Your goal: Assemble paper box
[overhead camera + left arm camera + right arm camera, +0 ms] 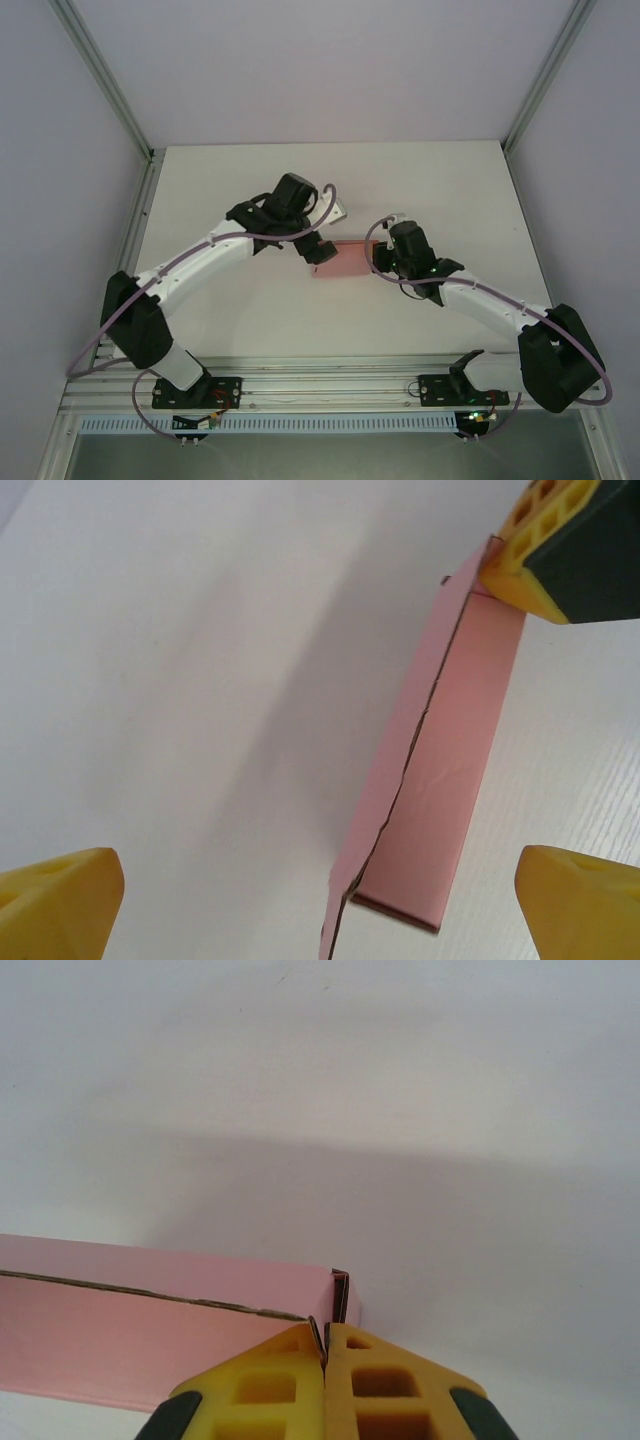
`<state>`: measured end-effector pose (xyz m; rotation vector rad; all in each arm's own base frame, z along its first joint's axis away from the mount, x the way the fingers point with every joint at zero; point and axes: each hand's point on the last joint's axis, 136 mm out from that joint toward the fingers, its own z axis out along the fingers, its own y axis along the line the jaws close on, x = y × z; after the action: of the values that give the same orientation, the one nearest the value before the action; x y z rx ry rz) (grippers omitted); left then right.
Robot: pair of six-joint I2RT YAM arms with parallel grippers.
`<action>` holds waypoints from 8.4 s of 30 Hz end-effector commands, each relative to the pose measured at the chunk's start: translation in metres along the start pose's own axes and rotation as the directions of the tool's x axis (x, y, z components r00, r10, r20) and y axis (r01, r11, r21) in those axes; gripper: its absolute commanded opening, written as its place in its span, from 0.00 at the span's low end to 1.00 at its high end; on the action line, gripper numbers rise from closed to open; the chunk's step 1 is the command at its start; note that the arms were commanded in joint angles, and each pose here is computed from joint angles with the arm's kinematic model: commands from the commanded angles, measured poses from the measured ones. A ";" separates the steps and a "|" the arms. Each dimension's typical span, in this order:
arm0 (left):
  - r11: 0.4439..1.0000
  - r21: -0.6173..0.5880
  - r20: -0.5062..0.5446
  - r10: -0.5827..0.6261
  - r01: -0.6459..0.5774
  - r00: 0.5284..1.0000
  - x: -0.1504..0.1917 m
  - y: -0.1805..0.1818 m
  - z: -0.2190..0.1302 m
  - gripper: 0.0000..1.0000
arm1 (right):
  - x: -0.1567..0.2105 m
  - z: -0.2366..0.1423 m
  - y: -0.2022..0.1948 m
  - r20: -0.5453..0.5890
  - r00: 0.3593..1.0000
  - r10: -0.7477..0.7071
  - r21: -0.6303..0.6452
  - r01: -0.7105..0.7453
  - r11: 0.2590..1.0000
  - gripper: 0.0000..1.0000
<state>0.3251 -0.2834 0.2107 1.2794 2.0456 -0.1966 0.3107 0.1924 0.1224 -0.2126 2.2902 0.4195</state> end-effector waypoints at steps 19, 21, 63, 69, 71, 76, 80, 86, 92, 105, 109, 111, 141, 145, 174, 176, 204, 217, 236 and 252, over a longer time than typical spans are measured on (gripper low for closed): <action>0.978 -0.040 -0.163 -0.210 0.206 0.964 0.042 0.009 0.027 0.34 | 0.028 -0.001 0.000 -0.160 0.987 -0.020 0.048 0.028 0.998 0.00; 0.975 -0.034 -0.160 -0.220 0.218 0.962 0.043 0.007 0.027 0.24 | 0.027 -0.001 0.000 -0.160 0.987 -0.028 0.053 0.036 0.998 0.00; 0.578 -0.282 -0.193 -0.816 0.766 0.545 0.079 -0.001 0.048 0.00 | 0.045 0.010 0.015 -0.117 0.991 -0.070 0.267 0.099 0.959 0.00; 0.598 -0.231 -0.108 -0.799 0.767 0.591 0.095 -0.022 0.050 0.00 | 0.050 0.009 0.017 -0.082 0.995 -0.053 0.241 0.071 0.968 0.00; 0.609 -0.211 -0.102 -0.791 0.764 0.603 0.103 -0.031 0.050 0.00 | 0.052 0.009 0.017 -0.077 0.996 -0.048 0.234 0.065 0.970 0.00; 0.605 -0.184 -0.077 -0.795 0.775 0.602 0.118 -0.046 0.055 0.01 | 0.060 0.010 0.022 -0.050 0.996 -0.069 0.181 0.077 0.981 0.00; 0.610 -0.190 -0.071 -0.790 0.770 0.609 0.129 -0.055 0.066 0.00 | 0.072 0.014 0.019 -0.047 0.997 -0.060 0.168 0.067 0.984 0.00; 0.628 -0.177 -0.102 -0.777 0.758 0.621 0.148 -0.070 0.064 0.00 | 0.095 0.018 0.009 -0.085 0.994 -0.074 0.174 0.088 0.981 0.00; 0.612 -0.137 -0.087 -0.791 0.779 0.606 0.145 -0.074 0.053 0.13 | 0.110 0.023 -0.001 -0.100 0.992 -0.072 0.206 0.092 0.974 0.00; 0.477 -0.186 -0.037 -0.877 0.859 0.479 0.095 -0.047 0.000 0.83 | 0.098 0.012 -0.001 -0.063 0.993 -0.100 0.234 0.113 0.966 0.00; 0.345 -0.163 -0.006 -0.937 0.924 0.349 0.089 -0.034 -0.006 1.00 | 0.095 0.011 0.004 -0.056 0.992 -0.112 0.218 0.121 0.968 0.00; 0.263 -0.108 -0.025 -0.965 0.959 0.262 0.083 -0.032 0.002 1.00 | 0.093 0.012 0.005 -0.051 0.992 -0.119 0.221 0.127 0.967 0.00; -0.064 -0.036 -0.008 -0.998 0.997 -0.065 0.133 -0.019 0.064 0.71 | 0.100 0.016 0.009 -0.074 0.988 -0.136 0.224 0.149 0.963 0.00; -0.083 -0.042 0.002 -0.997 0.996 -0.083 0.144 -0.022 0.067 0.63 | 0.087 0.008 0.021 -0.063 0.994 -0.087 0.190 0.098 0.977 0.03; 0.060 0.002 0.000 -0.998 0.998 0.060 0.152 -0.045 0.082 0.48 | 0.021 0.010 0.018 -0.011 0.975 0.222 0.094 -0.220 0.971 0.65; 0.062 0.009 -0.012 -0.998 0.998 0.062 0.152 -0.048 0.083 0.48 | 0.039 0.017 0.013 -0.042 0.973 0.227 0.097 -0.222 0.970 0.61; 0.011 0.267 -0.008 -1.000 0.964 0.014 0.139 -0.027 0.066 0.47 | 0.125 0.036 -0.029 -0.182 0.940 0.288 0.214 -0.248 0.945 0.38; -0.034 0.262 -0.069 -0.997 0.965 -0.016 0.166 -0.042 0.088 0.00 | 0.130 0.042 -0.031 -0.201 0.928 0.314 0.192 -0.277 0.941 0.32; -0.076 0.399 -0.189 -0.982 0.914 0.000 0.177 -0.069 0.118 0.00 | 0.143 0.054 -0.028 -0.196 0.921 0.336 0.103 -0.321 0.941 0.21; 0.219 0.311 -0.076 -0.964 0.925 0.254 0.097 -0.029 0.079 0.71 | 0.064 0.043 -0.003 -0.149 0.962 0.229 0.092 -0.217 0.972 0.31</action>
<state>0.3376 -0.2613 0.1028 -0.2038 2.2876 -1.2322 0.3366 0.2211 0.1112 0.1569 2.1561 0.6552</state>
